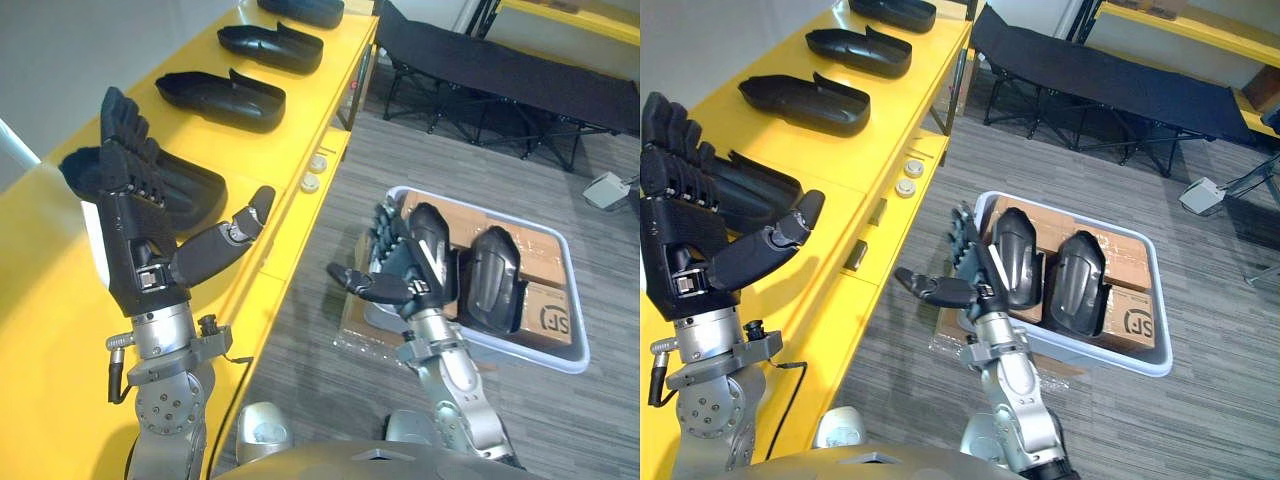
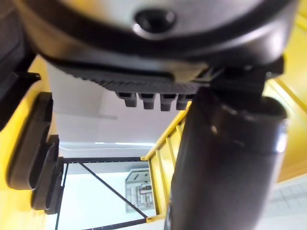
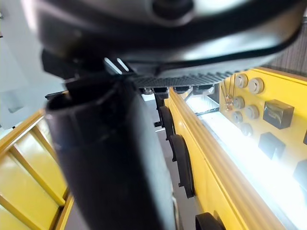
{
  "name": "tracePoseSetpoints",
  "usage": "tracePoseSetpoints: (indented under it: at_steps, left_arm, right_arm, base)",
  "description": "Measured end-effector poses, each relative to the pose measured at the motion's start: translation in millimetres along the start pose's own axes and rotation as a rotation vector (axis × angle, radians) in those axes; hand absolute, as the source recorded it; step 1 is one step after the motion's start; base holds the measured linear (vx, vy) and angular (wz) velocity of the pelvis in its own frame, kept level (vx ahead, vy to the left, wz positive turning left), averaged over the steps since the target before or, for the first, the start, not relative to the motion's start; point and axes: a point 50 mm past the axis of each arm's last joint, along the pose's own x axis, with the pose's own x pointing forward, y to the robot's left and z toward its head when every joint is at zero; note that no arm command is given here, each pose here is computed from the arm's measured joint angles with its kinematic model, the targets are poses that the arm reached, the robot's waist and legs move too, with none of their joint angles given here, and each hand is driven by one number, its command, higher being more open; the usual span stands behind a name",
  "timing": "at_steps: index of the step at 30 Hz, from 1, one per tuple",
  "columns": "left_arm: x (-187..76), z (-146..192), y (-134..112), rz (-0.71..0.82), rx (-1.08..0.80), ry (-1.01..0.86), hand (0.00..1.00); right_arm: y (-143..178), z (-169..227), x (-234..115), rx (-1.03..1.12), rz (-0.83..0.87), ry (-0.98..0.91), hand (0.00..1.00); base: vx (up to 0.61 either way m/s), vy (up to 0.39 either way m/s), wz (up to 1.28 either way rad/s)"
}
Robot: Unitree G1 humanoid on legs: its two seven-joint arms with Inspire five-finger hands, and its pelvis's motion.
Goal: Walk over and take three plastic housings, then place them on the shelf
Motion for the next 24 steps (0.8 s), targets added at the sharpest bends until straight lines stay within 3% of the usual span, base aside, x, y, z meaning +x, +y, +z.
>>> tracePoseSetpoints:
  at_steps: [3,8,11,15,19,24]
  left_arm:
    - [1.8,1.6,3.4,0.006,0.009,-0.019,1.00]
    - [-5.5,-9.0,-11.4,0.036,-0.130,0.081,1.00]
    - [-10.7,-19.8,-14.0,0.039,-0.229,0.164,1.00]
    - [-29.6,-19.1,-24.9,-0.079,-0.278,0.206,1.00]
    - [-37.8,-31.1,-31.4,-0.170,-0.290,0.259,1.00]
    - [-45.9,-36.9,-32.2,-0.219,-0.318,0.321,1.00]
  right_arm:
    - [-0.9,-6.2,-3.2,-0.002,-0.030,0.028,1.00]
    - [-58.2,-9.8,-20.9,-0.142,-0.185,0.132,1.00]
    - [-84.4,-17.7,-43.2,-0.248,-0.294,0.227,1.00]
    - [-104.5,-12.0,-65.0,-0.297,-0.376,0.253,1.00]
    - [-102.6,-11.2,-59.4,-0.248,-0.364,0.231,1.00]
    - [-72.6,-29.7,-54.9,-0.150,-0.345,0.247,1.00]
  base:
    - [-0.08,-0.562,-0.14]
    - [-0.08,-0.592,-0.15]
    - [-0.06,-0.348,-0.02]
    - [-0.05,-0.090,-0.28]
    - [0.01,0.041,-0.17]
    - [-0.01,0.073,-0.15]
